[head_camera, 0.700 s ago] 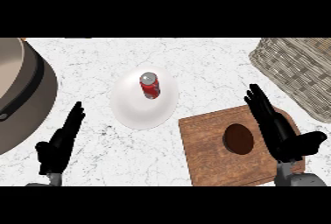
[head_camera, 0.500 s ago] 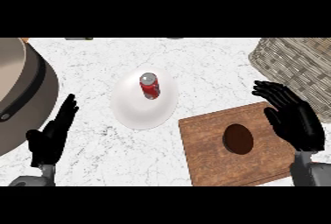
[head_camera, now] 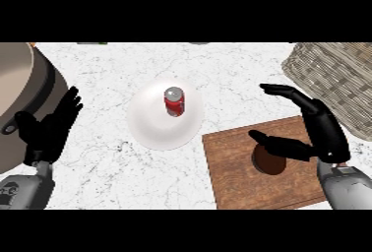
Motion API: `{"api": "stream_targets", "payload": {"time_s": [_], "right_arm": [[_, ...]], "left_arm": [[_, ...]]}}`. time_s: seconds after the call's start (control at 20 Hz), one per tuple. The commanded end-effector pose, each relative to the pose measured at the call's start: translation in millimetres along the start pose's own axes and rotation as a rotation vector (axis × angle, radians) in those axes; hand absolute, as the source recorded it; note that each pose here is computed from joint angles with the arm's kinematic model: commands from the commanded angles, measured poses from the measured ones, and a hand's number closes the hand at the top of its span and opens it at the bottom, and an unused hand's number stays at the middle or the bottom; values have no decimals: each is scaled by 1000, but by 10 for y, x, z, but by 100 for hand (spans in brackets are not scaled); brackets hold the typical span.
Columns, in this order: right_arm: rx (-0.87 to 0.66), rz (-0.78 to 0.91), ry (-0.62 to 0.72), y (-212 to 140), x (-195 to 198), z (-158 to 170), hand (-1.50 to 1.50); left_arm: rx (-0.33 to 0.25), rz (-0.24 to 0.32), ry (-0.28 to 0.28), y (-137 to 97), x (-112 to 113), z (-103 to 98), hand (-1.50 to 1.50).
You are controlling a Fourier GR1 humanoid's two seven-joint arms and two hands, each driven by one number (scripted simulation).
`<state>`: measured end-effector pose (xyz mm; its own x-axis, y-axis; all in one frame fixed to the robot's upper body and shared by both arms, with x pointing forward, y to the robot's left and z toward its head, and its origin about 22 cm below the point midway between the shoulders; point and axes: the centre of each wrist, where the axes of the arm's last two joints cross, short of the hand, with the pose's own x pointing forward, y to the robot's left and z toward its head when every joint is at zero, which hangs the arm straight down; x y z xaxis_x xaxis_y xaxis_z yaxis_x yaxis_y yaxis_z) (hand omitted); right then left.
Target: Pick the cupcake from the cutting board and place it in the basket
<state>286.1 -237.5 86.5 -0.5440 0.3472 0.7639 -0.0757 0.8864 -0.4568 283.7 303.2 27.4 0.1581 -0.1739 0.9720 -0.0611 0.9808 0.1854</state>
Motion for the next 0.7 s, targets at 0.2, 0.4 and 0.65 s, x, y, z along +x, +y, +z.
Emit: {"api": "stream_targets", "payload": {"time_s": [0.2, 0.4, 0.65], "right_arm": [[-73, 124, 117, 607, 771, -504, -150], [49, 302, 332, 458, 922, -577, -150], [25, 723, 575, -92, 978, -786, -150]], "left_arm": [[-10, -6, 36, 18, 118, -61, 0], [30, 1, 42, 172, 66, -47, 0], [40, 3, 50, 160, -12, 1, 0]]}}
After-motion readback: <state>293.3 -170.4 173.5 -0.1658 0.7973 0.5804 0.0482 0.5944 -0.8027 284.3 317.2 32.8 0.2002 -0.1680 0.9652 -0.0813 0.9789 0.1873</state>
